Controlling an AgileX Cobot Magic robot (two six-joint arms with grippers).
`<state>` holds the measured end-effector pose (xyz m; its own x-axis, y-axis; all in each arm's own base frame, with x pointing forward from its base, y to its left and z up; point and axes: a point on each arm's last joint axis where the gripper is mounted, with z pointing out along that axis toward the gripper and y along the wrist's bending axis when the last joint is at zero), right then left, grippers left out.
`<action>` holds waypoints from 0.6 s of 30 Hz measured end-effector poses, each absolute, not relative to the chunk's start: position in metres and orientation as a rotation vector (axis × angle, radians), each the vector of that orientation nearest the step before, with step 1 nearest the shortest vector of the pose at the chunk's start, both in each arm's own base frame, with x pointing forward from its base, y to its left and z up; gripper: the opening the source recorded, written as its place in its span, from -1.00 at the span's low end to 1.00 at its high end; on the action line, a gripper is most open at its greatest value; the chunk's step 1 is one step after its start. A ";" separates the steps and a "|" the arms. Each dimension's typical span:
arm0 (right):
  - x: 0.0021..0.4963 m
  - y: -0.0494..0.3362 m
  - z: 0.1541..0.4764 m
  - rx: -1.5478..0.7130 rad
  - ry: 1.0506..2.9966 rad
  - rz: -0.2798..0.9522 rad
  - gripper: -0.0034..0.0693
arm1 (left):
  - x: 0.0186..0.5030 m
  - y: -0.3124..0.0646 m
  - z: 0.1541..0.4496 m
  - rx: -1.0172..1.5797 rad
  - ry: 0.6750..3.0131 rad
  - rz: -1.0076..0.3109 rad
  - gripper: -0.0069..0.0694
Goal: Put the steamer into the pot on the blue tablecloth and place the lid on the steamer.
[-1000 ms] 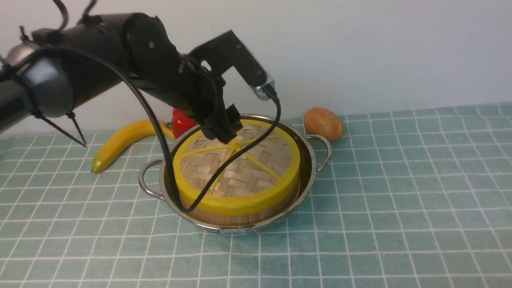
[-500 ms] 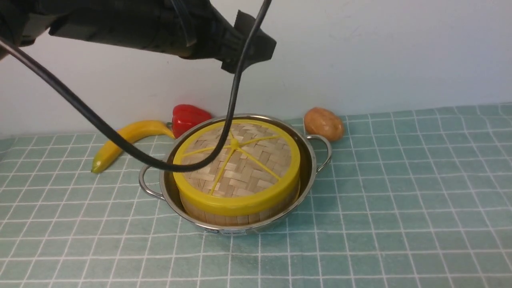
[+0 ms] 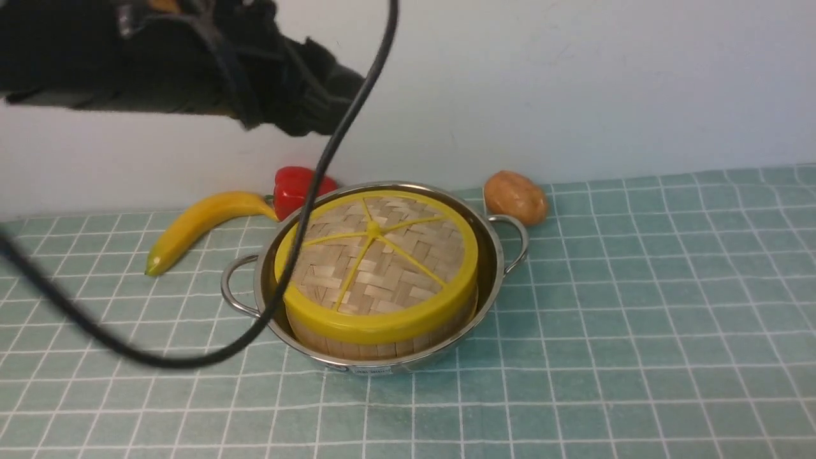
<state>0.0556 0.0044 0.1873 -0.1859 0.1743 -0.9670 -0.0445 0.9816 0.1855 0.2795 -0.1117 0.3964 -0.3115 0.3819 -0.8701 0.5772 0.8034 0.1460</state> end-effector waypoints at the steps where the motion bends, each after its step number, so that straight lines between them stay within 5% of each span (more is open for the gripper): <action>1: 0.056 0.004 0.187 0.097 1.748 0.196 -0.24 | 0.260 -0.095 0.397 0.669 1.901 -0.186 -0.04; 6: 0.056 0.004 0.187 0.097 1.747 0.196 -0.24 | 0.183 -0.046 0.379 0.498 1.798 -0.062 -0.27; 10: 0.056 0.004 0.187 0.097 1.747 0.196 -0.24 | 0.121 -0.022 0.325 0.400 1.807 0.005 -0.39; 18: 0.056 0.004 0.187 0.097 1.747 0.196 -0.24 | 0.072 -0.009 0.234 0.294 1.812 0.069 -0.40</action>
<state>0.0556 0.0044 0.1874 -0.1848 0.1744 -0.9672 -0.0447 0.9816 0.1855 0.0721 -0.0095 0.2343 -0.2310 0.2359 -0.9439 0.1633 0.9658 0.2014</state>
